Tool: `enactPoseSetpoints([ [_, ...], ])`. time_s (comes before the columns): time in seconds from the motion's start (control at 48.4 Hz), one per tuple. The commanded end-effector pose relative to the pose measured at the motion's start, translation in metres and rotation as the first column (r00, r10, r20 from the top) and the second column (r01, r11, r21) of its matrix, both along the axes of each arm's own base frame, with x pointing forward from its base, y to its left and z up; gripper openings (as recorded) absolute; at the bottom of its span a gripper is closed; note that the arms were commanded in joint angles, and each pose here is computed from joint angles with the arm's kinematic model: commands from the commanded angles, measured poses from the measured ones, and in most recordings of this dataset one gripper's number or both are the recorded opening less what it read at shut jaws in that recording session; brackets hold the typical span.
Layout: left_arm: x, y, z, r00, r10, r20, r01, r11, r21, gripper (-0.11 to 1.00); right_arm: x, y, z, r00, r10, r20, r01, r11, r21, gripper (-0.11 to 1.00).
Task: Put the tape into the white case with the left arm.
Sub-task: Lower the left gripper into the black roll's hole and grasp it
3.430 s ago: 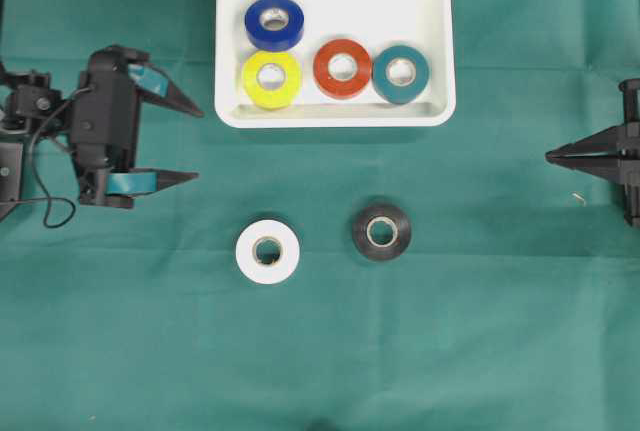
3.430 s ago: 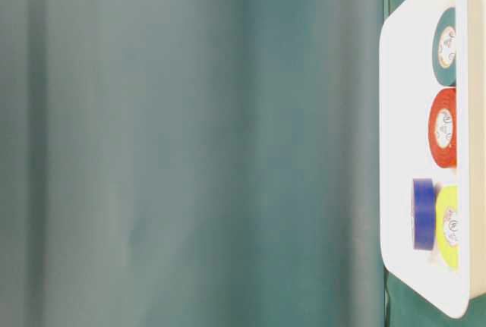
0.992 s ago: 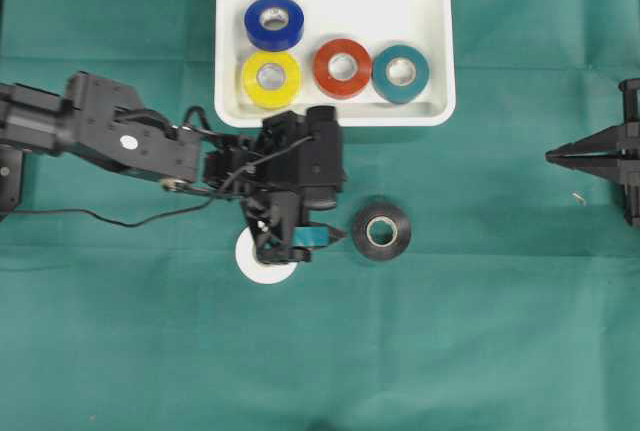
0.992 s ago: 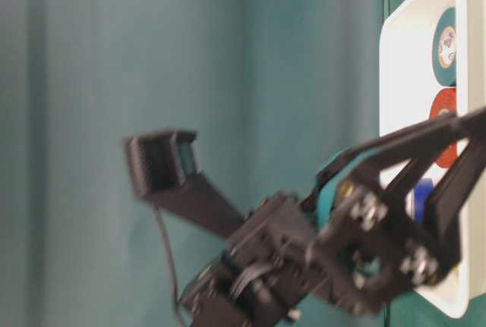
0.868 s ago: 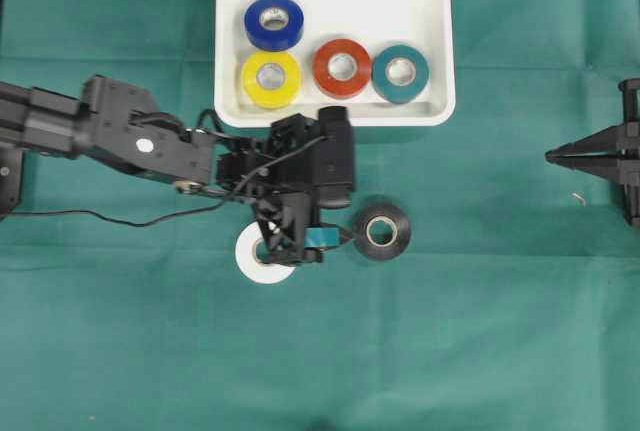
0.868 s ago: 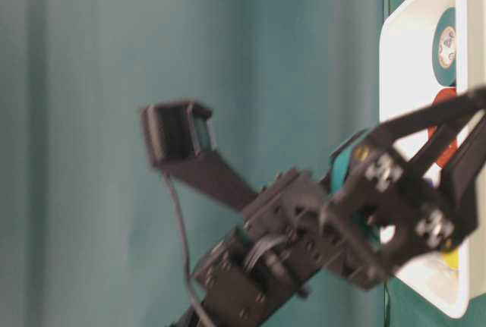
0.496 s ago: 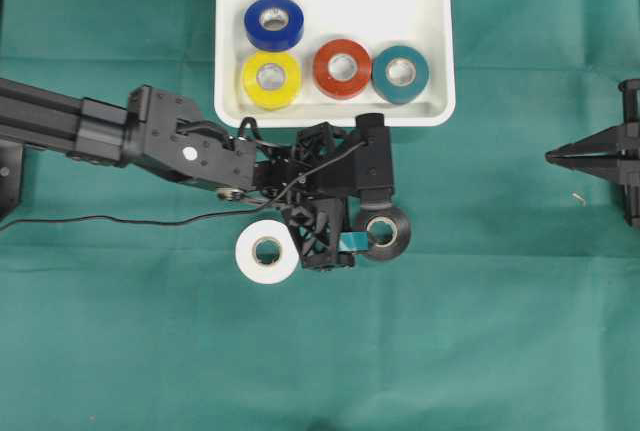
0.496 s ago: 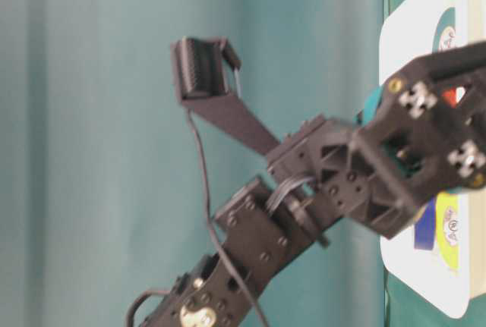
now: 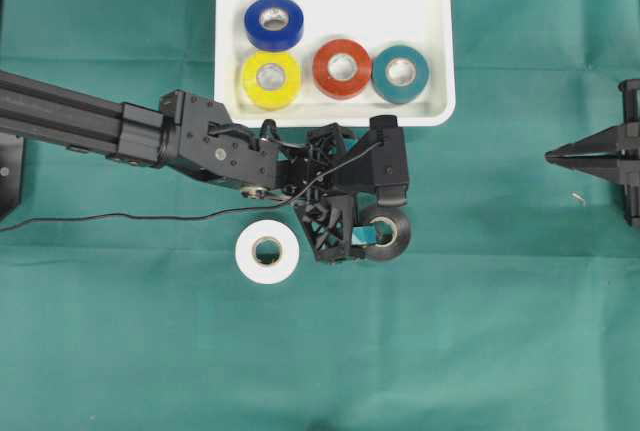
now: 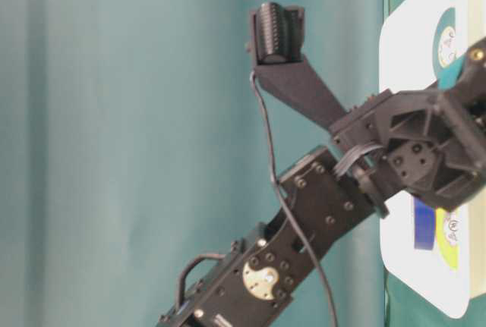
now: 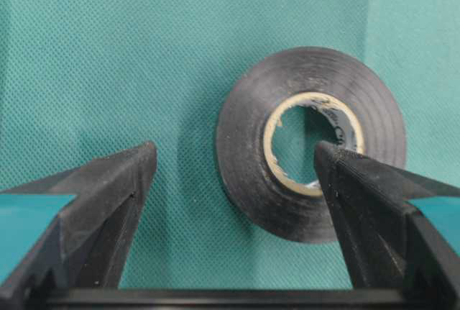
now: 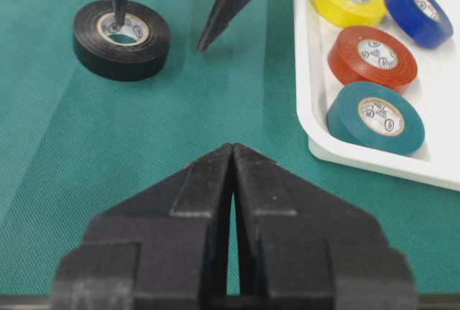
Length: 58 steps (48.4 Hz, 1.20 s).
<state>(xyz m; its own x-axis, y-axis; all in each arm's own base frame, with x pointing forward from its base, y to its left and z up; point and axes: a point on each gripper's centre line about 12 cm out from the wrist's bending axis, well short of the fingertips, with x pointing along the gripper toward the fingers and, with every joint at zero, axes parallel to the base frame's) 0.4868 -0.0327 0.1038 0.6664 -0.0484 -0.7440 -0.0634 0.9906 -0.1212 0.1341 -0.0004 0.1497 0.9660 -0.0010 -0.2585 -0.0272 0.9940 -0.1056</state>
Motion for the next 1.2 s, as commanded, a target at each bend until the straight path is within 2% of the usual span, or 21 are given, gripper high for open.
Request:
enactPoseSetpoints([
  [0.0, 0.009, 0.002, 0.014, 0.999, 0.005, 0.043, -0.005, 1.000, -0.003, 0.93, 0.002, 0.000, 0.004, 1.000, 0.002, 0.015, -0.002, 1.000, -0.001, -0.09],
  [0.269, 0.012, 0.002, 0.008, 0.999, 0.003, 0.035, -0.003, 1.000, 0.001, 0.92, 0.002, 0.000, 0.004, 1.000, 0.002, 0.015, -0.002, 1.000, -0.001, -0.09],
  [0.351, 0.012, 0.002, 0.010, 0.999, 0.003, 0.038, -0.003, 1.000, 0.001, 0.88, 0.002, 0.000, 0.004, 1.000, 0.002, 0.015, -0.002, 1.000, -0.001, -0.09],
  [0.434, 0.012, 0.002, 0.010, 0.999, 0.003, 0.038, -0.003, 1.000, 0.001, 0.71, 0.002, 0.000, 0.005, 1.000, 0.002, 0.017, -0.002, 1.000, -0.001, -0.09],
  [0.599, 0.011, 0.002, 0.014, 0.999, 0.002, 0.045, -0.002, 1.000, 0.002, 0.26, 0.002, 0.000, 0.004, 1.000, 0.002, 0.015, -0.002, 1.000, -0.001, -0.09],
  [0.909, 0.010, -0.002, 0.025, 0.998, -0.007, 0.066, 0.007, 1.000, 0.000, 0.25, 0.002, 0.000, 0.004, 1.000, 0.002, 0.015, -0.002, 1.000, -0.001, -0.09],
  [1.178, 0.004, -0.006, 0.067, 0.995, -0.019, 0.097, 0.019, 1.000, 0.001, 0.25, 0.002, 0.000, 0.004, 1.000, 0.002, 0.015, -0.002, 1.000, -0.001, -0.09],
])
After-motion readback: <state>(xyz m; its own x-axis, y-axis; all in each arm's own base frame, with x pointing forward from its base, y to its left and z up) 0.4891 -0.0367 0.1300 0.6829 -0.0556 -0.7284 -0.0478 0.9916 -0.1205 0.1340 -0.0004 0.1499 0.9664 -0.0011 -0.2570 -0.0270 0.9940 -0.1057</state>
